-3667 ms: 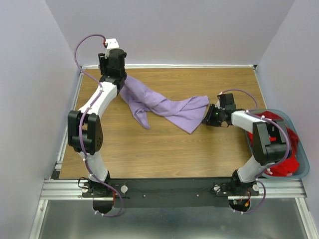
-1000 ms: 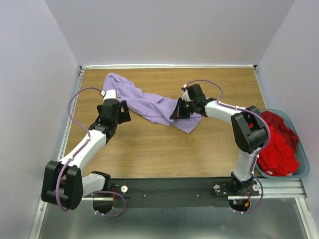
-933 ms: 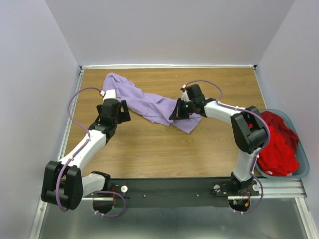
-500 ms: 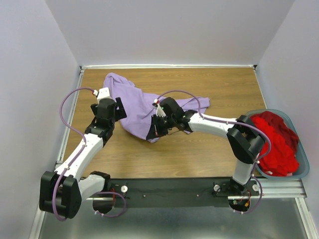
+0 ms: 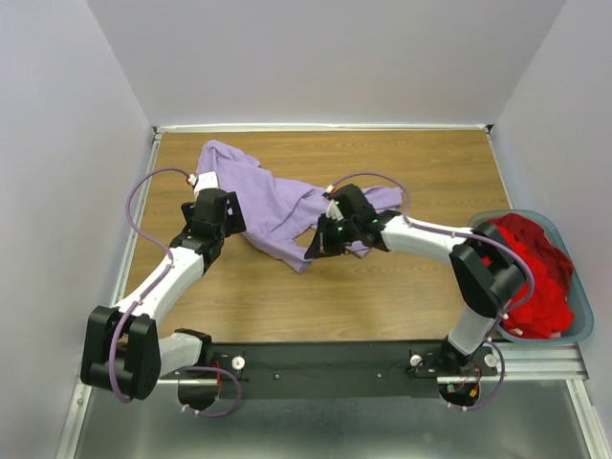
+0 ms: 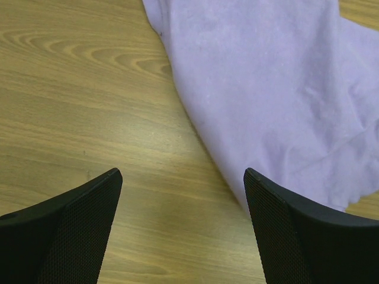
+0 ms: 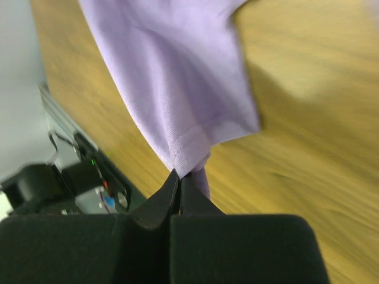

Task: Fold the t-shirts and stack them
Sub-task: Flatten the tshirt out

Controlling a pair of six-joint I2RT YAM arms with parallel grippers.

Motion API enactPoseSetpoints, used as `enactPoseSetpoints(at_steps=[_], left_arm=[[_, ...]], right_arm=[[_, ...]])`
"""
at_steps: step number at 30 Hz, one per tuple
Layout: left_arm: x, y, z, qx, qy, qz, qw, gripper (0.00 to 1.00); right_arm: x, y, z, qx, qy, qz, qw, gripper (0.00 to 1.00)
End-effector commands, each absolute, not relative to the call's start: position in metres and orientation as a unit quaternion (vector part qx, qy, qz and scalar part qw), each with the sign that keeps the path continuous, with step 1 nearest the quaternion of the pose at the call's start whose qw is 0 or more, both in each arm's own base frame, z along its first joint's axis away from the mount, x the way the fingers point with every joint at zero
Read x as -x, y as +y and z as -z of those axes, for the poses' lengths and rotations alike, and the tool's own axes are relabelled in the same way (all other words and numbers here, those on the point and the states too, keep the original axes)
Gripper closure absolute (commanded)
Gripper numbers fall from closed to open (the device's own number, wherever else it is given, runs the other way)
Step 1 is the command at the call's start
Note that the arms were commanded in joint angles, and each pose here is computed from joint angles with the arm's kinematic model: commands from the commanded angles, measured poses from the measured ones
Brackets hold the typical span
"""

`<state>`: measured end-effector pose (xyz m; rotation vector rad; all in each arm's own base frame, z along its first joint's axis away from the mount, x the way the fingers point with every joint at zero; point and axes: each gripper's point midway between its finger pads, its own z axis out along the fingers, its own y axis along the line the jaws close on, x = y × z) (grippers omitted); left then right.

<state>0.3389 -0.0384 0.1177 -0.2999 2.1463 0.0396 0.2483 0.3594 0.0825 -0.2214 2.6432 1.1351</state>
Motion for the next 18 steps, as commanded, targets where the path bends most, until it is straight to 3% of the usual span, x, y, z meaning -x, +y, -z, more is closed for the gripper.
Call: enactPoseSetpoints(at_steps=[1, 7, 18], left_arm=[[-0.343, -0.041, -0.122, 0.128, 0.874, -0.005, 0.469, 0.09], [-0.349, -0.054, -0.112, 0.134, 0.881, 0.023, 0.454, 0.10], [-0.374, -0.100, -0.067, 0.168, 0.895, 0.120, 0.395, 0.18]], right_arm=[[-0.285, 0.309, -0.099, 0.019, 0.910, -0.366, 0.194, 0.99], [-0.299, 0.258, -0.073, -0.027, 0.923, -0.328, 0.197, 0.99], [-0.306, 0.262, -0.054, -0.011, 0.929, -0.328, 0.174, 0.99]])
